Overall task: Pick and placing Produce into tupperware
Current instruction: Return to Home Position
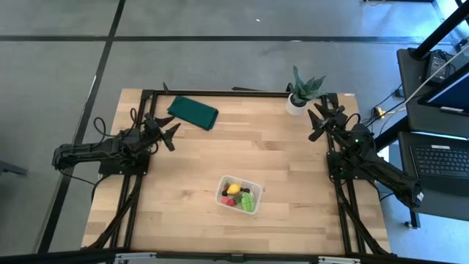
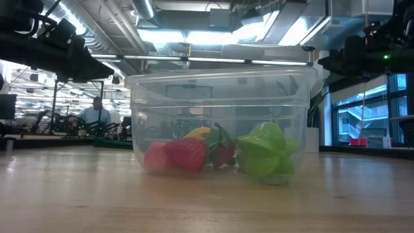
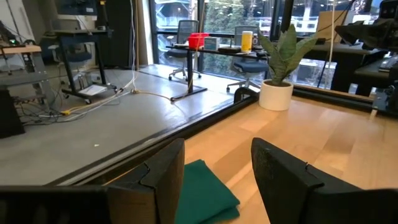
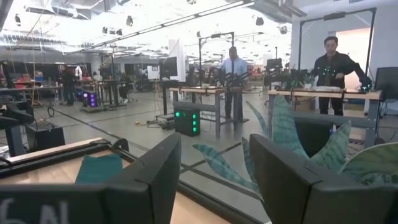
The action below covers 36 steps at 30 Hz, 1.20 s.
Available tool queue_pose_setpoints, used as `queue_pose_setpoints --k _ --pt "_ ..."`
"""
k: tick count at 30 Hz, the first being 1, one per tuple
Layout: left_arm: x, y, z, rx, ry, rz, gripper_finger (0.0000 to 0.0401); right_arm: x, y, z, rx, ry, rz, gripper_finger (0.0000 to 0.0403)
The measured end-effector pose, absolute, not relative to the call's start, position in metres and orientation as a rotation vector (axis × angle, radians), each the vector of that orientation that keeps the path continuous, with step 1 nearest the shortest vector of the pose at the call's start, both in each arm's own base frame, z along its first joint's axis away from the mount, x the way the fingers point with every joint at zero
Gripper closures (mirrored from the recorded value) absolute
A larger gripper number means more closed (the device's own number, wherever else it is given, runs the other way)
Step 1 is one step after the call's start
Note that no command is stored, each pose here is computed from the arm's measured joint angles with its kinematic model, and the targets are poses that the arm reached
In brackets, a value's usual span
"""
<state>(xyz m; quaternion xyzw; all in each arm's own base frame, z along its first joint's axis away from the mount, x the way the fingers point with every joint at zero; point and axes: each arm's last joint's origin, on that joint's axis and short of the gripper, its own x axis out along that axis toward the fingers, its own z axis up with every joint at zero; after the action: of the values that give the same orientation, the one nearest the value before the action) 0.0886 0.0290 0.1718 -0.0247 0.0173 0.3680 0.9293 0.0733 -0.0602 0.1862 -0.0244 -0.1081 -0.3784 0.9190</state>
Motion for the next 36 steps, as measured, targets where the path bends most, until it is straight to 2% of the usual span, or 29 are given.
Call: queue_pose_setpoints --k 8,18,36 --pt "0.0886 0.0290 0.1718 -0.058 0.033 0.754 0.0222 0.0736 -0.0604 0.1845 -0.003 -0.221 -0.774 0.0210" --pt "0.0887 0.0289 0.1716 -0.038 0.042 0.749 0.0222 0.0743 -0.0610 0.1795 -0.043 -0.146 -0.783 0.0210" --pt "0.0887 0.0289 0.1716 -0.050 0.037 0.752 0.0222 0.0743 -0.0610 0.1796 -0.043 -0.147 -0.784 0.0210"
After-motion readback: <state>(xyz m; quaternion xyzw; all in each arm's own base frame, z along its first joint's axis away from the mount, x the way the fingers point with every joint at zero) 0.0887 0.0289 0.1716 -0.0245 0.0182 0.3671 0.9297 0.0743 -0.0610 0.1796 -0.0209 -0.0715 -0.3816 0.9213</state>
